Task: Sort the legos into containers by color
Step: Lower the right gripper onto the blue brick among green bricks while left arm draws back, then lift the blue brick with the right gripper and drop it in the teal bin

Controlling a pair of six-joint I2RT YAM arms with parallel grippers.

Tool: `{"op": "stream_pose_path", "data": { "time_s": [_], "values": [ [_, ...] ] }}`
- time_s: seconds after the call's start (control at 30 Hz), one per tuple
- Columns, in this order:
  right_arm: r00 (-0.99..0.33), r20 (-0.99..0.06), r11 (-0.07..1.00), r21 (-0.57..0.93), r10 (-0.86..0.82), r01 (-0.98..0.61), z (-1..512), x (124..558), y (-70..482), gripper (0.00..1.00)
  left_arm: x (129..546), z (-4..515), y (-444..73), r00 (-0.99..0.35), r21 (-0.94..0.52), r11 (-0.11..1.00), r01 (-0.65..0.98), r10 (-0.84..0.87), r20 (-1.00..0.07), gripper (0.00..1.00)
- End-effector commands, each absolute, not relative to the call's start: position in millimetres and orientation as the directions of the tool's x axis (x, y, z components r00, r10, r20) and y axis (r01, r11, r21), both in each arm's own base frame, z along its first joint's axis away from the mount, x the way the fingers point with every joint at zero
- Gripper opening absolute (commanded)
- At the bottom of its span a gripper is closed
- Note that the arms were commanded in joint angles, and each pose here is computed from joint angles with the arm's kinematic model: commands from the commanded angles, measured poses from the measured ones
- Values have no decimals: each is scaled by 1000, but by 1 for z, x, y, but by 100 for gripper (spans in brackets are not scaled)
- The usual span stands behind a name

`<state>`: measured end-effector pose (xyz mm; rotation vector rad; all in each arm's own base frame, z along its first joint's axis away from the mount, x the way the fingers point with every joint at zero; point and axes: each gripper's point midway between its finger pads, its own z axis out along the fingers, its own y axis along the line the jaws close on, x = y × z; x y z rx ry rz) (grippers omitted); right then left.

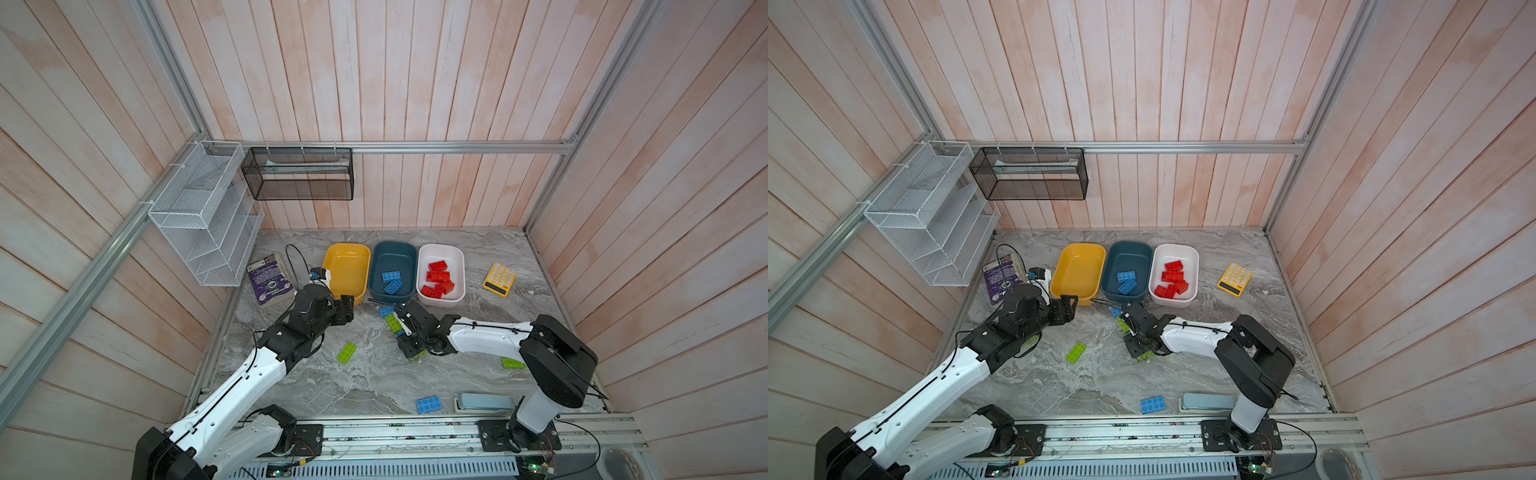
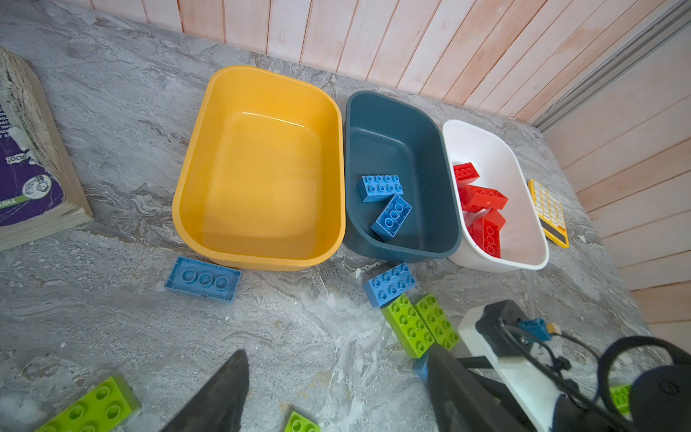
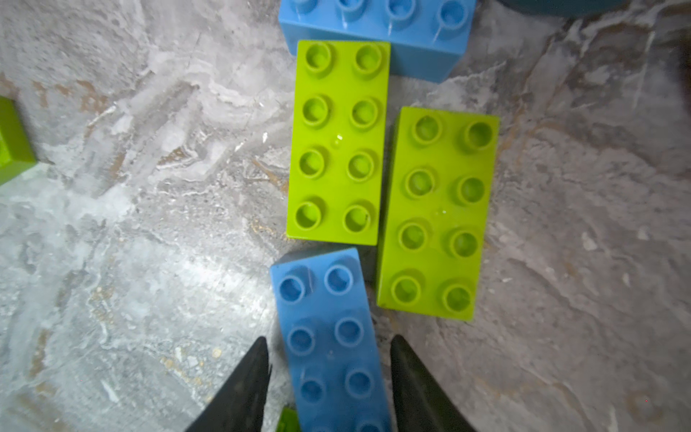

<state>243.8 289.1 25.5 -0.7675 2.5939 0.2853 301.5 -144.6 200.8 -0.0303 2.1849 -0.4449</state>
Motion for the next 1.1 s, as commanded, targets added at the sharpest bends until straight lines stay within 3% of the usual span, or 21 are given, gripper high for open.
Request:
{"op": "stream_pose_path", "data": {
  "time_s": [0.0,0.13,0.57,0.7,1.07],
  "values": [
    [-764,-456,846,45,-456,-532,30,248,287,44,296,197,-142,-618,-343,931,127,-197,-761,77],
    [-755,-491,851,49,-435,-523,42,249,287,31,292,194,-139,-621,-349,930,118,-205,-756,77],
    [-673,-634,813,118,-381,-570,130,264,313,28,282,172,-123,-615,-372,927,34,-274,-739,77],
    [-655,-669,819,120,-351,-561,152,295,319,28,274,155,-120,-645,-380,925,5,-287,-708,77],
    [-684,-679,850,170,-267,-499,150,398,327,28,255,123,-105,-681,-378,922,-77,-326,-656,77]
  ]
}}
